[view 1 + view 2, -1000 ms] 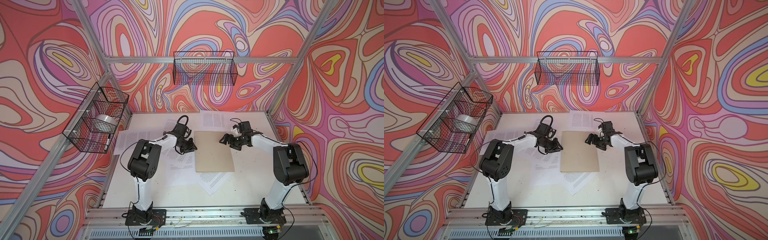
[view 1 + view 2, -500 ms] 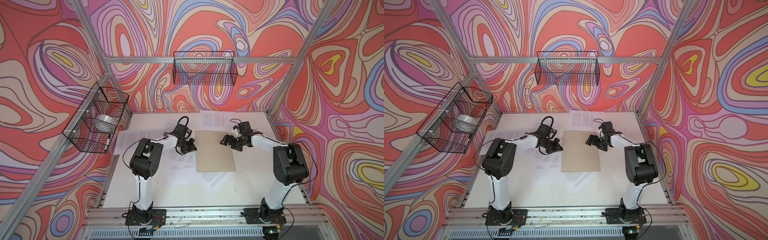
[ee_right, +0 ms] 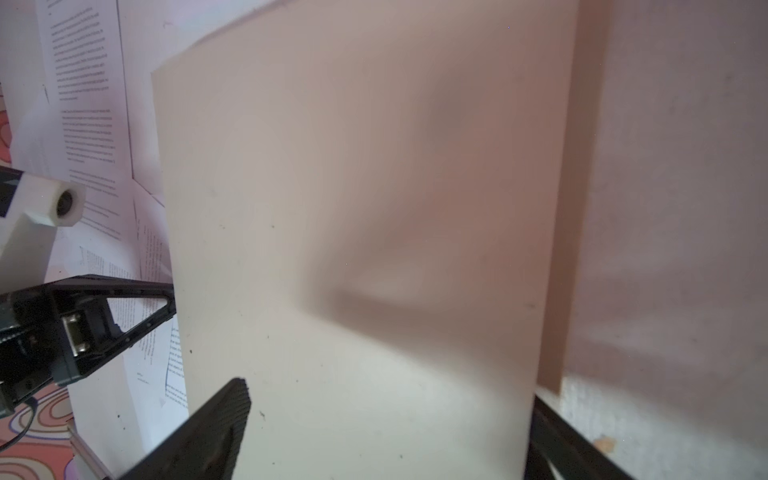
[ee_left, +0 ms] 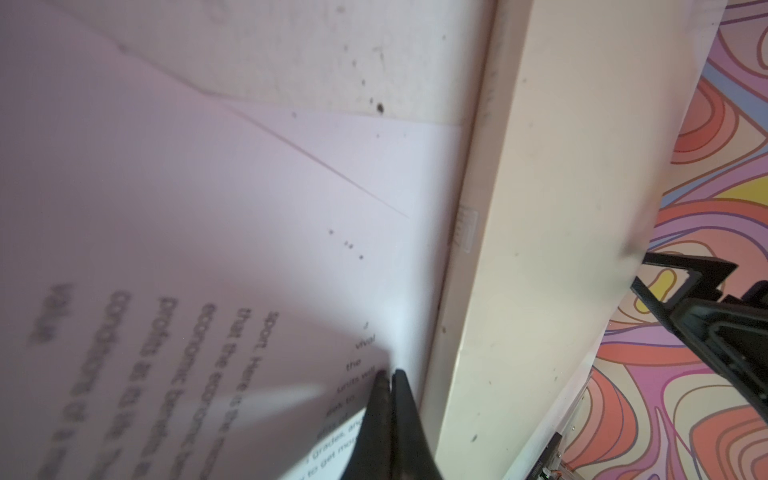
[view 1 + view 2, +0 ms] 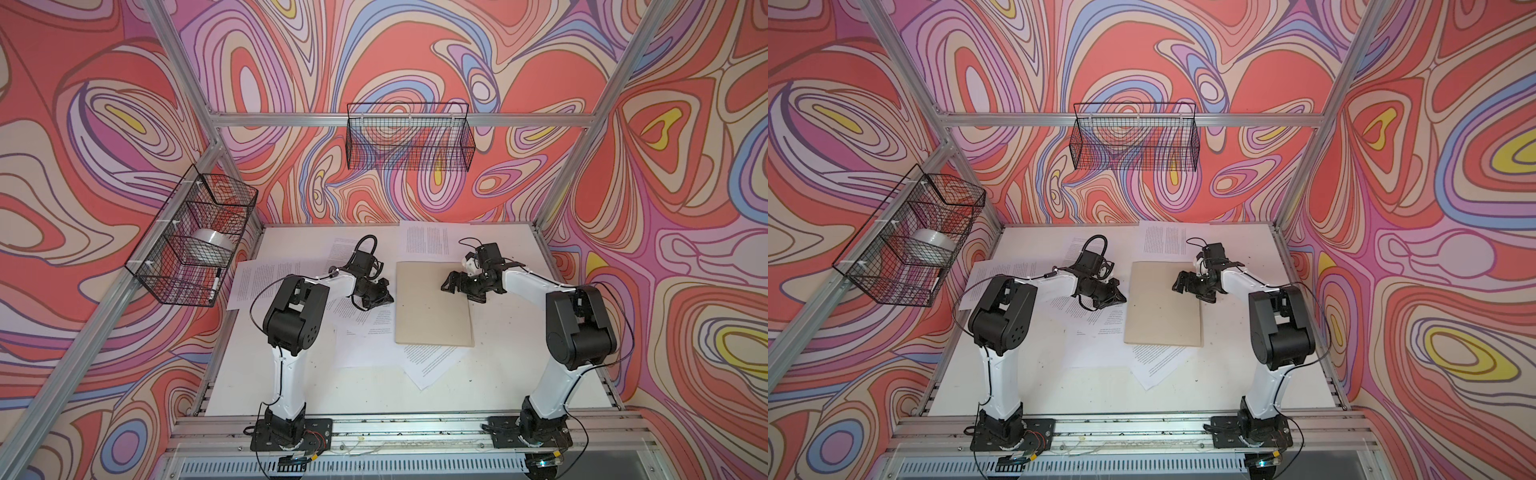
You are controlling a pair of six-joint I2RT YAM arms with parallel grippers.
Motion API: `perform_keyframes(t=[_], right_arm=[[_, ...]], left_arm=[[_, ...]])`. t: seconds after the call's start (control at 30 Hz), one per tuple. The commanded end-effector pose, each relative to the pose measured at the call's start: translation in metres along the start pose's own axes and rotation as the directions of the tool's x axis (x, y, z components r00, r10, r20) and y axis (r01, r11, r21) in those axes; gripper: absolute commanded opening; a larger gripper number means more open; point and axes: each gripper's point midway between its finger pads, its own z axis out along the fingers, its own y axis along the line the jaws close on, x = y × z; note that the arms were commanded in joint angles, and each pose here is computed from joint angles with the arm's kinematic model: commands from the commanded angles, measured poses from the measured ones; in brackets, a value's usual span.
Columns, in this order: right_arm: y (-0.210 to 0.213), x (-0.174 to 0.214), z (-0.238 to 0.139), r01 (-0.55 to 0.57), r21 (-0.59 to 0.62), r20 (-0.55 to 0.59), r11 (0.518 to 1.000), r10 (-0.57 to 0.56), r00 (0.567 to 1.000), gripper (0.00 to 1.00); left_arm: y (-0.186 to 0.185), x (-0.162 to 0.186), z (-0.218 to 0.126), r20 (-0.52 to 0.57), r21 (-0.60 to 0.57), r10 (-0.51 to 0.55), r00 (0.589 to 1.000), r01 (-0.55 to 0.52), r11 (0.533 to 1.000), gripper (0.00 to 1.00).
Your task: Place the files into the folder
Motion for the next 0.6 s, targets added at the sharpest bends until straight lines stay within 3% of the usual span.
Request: perform_keyframes(t=[0.0,0.13,0.4,0.47,0.57], right_arm=[[0.025,-0.002,-0.005,0.011,-0.128,-0.002,0.992,-0.011,1.000,0.96],[0.048,0.001,-0.015,0.009,-0.247,-0.007,0.969,-0.011,1.000,0.85],[0.069,-0.005,-0.039,0.023,-0.313,0.045,0.950,-0.009,0.999,0.22],[0.073,-0.009,-0.048,0.031,-0.313,0.061,0.949,-0.012,0.998,0.02],[0.073,-0.019,-0.072,0.041,-0.264,0.119,0.964,-0.010,0.993,0.00]], left_arm=[[0.048,0.024,0.019,-0.066,-0.148,-0.074,0.995,0.063,0.987,0.01],[0.049,0.024,0.021,-0.068,-0.150,-0.074,0.995,0.063,0.987,0.01],[0.047,0.023,0.022,-0.073,-0.142,-0.083,0.994,0.072,0.987,0.01],[0.040,0.022,0.018,-0.069,-0.120,-0.089,0.994,0.081,0.989,0.03],[0.029,0.014,0.007,-0.045,-0.088,-0.092,0.995,0.088,0.992,0.07]])
